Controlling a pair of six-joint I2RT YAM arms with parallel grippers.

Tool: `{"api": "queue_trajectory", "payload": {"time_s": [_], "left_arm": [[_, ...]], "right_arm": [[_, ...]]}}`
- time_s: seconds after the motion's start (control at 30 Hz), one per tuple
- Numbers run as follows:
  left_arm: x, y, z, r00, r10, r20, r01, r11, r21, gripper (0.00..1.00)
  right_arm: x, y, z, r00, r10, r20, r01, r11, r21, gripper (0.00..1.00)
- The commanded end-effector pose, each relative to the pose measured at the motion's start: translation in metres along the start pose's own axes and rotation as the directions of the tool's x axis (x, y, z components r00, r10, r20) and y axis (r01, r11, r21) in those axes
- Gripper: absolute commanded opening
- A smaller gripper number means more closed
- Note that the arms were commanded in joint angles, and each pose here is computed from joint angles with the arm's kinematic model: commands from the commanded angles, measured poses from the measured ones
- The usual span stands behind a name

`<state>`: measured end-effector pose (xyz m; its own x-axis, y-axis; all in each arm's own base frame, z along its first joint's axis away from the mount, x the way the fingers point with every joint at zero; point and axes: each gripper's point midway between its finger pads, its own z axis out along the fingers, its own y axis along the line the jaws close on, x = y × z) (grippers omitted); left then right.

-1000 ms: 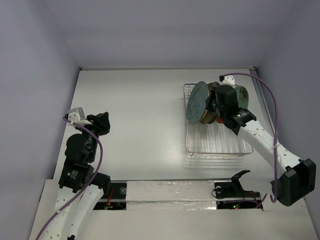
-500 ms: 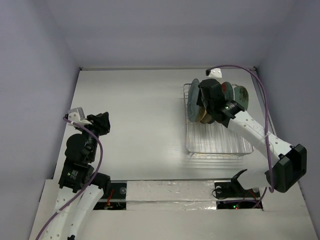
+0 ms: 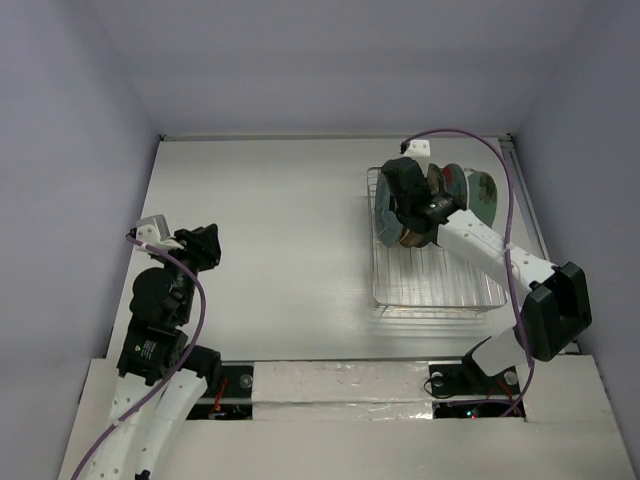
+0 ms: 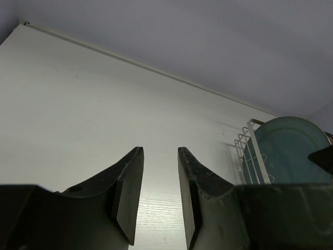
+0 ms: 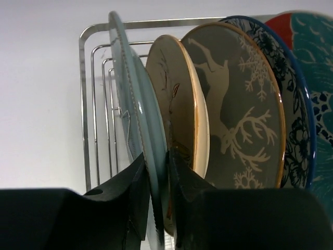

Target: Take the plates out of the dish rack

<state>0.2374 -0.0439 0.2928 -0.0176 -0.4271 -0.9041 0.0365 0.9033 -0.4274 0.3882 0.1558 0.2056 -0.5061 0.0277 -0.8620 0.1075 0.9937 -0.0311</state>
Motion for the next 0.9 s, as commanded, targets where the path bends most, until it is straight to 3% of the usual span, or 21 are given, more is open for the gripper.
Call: {"api": "queue_trajectory", "payload": {"time_s": [0.0,0.17,0.53,0.87], "left_arm": [[-0.008,-0.006,0.0,0.999,-0.016,0.037,0.015,1.0,0.027,0.3],[-0.009,-0.006,-0.001,0.999,-0.017,0.04,0.016,0.999,0.029,0.3],[-0.008,-0.006,0.0,0.999,-0.016,0.036,0.015,1.0,0.027,0.31],[-0.009,-0.006,-0.001,0.999,-0.016,0.038,0.015,0.999,0.028,0.35]], "right_arm": [[-0.013,0.009,0.002,0.999,0.023,0.03,-0.023,1.0,-0.004,0.2],[-0.045,-0.001,-0.017,0.995,0.016,0.102,-0.019,0.999,0.026,0.01],[-0.141,-0.014,-0.09,0.945,0.071,0.319,-0.076,0.997,0.004,0.0],[-0.166,0.004,-0.137,0.9,0.151,0.409,-0.118,0.988,-0.104,0.0]]}}
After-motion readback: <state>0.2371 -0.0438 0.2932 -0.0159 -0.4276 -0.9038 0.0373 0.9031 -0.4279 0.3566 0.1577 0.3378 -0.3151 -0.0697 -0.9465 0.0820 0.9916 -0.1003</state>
